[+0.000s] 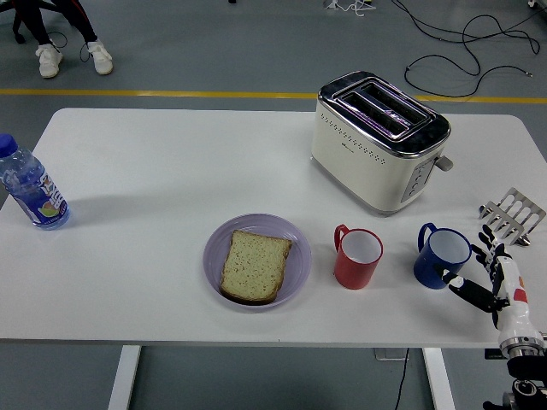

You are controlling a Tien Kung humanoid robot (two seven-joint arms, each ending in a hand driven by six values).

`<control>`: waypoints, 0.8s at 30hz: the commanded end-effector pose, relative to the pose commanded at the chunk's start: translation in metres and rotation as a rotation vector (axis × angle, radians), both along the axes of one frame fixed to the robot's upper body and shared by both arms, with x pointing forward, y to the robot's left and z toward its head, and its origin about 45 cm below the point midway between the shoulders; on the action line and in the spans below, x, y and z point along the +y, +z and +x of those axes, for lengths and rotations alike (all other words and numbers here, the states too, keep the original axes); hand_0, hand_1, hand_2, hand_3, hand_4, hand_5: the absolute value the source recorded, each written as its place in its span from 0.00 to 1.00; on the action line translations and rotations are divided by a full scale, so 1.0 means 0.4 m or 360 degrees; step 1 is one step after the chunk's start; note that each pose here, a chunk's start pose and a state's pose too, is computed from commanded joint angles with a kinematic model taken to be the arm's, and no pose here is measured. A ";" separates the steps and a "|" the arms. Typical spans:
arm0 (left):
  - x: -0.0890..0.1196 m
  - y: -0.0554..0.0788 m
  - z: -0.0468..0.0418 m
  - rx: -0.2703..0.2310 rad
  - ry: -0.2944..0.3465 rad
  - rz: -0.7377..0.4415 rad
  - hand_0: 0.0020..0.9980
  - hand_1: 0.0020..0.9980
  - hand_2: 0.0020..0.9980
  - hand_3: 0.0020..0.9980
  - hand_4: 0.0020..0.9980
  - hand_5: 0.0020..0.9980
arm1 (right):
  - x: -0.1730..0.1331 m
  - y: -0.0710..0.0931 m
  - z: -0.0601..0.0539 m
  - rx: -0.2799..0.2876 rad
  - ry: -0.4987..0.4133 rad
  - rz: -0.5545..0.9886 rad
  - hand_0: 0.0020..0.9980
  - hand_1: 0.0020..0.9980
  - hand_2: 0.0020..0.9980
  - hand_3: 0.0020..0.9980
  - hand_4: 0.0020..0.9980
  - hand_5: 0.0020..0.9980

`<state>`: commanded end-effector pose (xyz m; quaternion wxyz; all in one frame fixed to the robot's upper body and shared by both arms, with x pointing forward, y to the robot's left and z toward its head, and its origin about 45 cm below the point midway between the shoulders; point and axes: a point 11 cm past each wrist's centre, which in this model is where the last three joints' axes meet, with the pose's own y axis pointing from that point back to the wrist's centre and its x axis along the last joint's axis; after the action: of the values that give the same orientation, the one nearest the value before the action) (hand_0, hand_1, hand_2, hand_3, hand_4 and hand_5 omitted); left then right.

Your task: Pick up the cup,pour liquid into bread,place the cup on the desk

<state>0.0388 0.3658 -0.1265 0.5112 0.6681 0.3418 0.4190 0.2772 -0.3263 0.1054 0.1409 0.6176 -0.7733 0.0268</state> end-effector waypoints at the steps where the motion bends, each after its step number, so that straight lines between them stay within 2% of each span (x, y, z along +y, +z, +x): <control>1: -0.001 0.000 -0.002 0.0002 -0.0001 -0.0001 0.65 0.69 0.71 0.60 0.34 0.92 | 0.000 -0.004 0.004 0.0004 -0.0006 0.0002 0.95 0.88 0.94 1.00 1.00 0.14; 12: -0.002 -0.001 -0.004 0.0006 -0.0008 -0.0002 0.65 0.69 0.71 0.60 0.34 0.92 | 0.013 -0.033 0.011 0.0047 -0.0021 0.0026 0.95 0.87 0.94 1.00 1.00 0.15; 24: -0.003 -0.001 0.000 0.0005 -0.0018 -0.0003 0.65 0.69 0.71 0.60 0.34 0.92 | 0.029 -0.051 0.039 0.0069 -0.0019 0.0016 0.95 0.87 0.94 1.00 1.00 0.15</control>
<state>0.0390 0.3647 -0.1268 0.5137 0.6701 0.3392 0.4149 0.2928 -0.3145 0.0852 0.1547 0.6142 -0.7738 0.0086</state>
